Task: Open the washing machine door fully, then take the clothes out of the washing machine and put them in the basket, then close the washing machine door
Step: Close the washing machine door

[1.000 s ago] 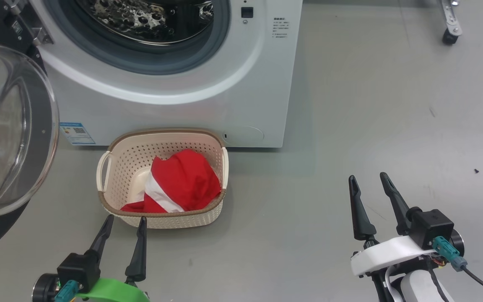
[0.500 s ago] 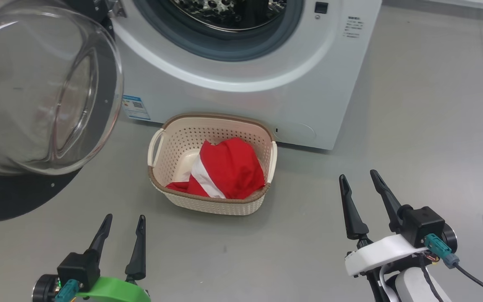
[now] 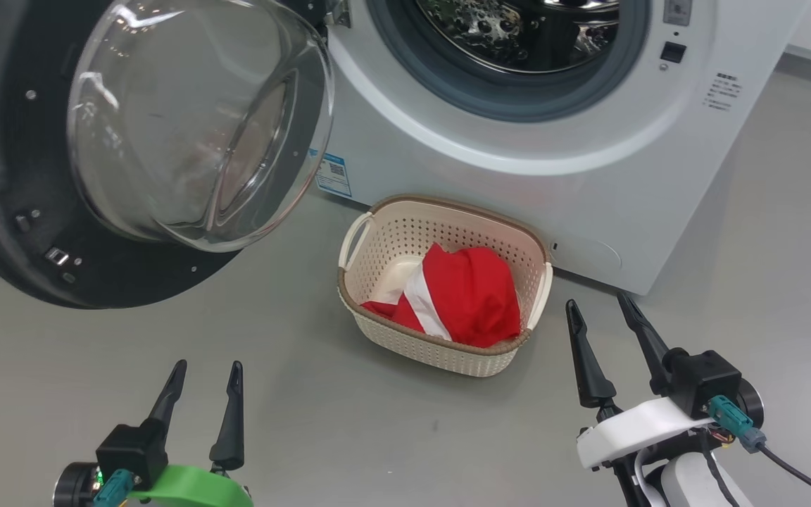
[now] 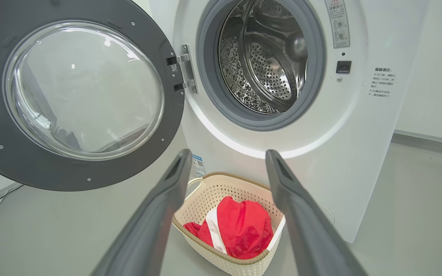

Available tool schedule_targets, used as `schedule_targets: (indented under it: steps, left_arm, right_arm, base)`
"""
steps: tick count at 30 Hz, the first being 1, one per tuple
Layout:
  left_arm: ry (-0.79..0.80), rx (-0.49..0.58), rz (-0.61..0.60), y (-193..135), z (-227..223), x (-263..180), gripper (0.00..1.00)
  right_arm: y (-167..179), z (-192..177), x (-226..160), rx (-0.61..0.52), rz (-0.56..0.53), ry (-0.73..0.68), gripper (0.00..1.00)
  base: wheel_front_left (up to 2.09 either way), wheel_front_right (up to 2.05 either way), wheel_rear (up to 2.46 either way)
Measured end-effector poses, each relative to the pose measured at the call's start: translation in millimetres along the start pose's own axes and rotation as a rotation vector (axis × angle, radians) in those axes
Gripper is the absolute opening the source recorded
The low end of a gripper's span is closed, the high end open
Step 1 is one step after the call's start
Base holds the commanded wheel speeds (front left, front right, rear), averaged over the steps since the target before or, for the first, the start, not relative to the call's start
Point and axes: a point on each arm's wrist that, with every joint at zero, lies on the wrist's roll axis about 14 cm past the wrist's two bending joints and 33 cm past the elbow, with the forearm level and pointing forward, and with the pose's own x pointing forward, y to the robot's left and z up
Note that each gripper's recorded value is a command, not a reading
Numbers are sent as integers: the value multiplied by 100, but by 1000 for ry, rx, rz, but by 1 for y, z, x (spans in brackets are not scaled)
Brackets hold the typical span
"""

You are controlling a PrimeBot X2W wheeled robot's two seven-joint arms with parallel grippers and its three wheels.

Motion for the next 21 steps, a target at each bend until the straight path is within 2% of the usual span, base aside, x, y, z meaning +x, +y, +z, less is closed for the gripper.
schedule_targets:
  steps: [10,21]
  left_arm:
    - [-80,-5,146,44,22,-23,100]
    - [-100,-8,167,50,28,-29,100]
  right_arm:
    - [47,-6,9,-3,143,26,100]
    - [57,-12,10,-2,174,43,100]
  base:
    - [0,0,0]
    - [0,0,0]
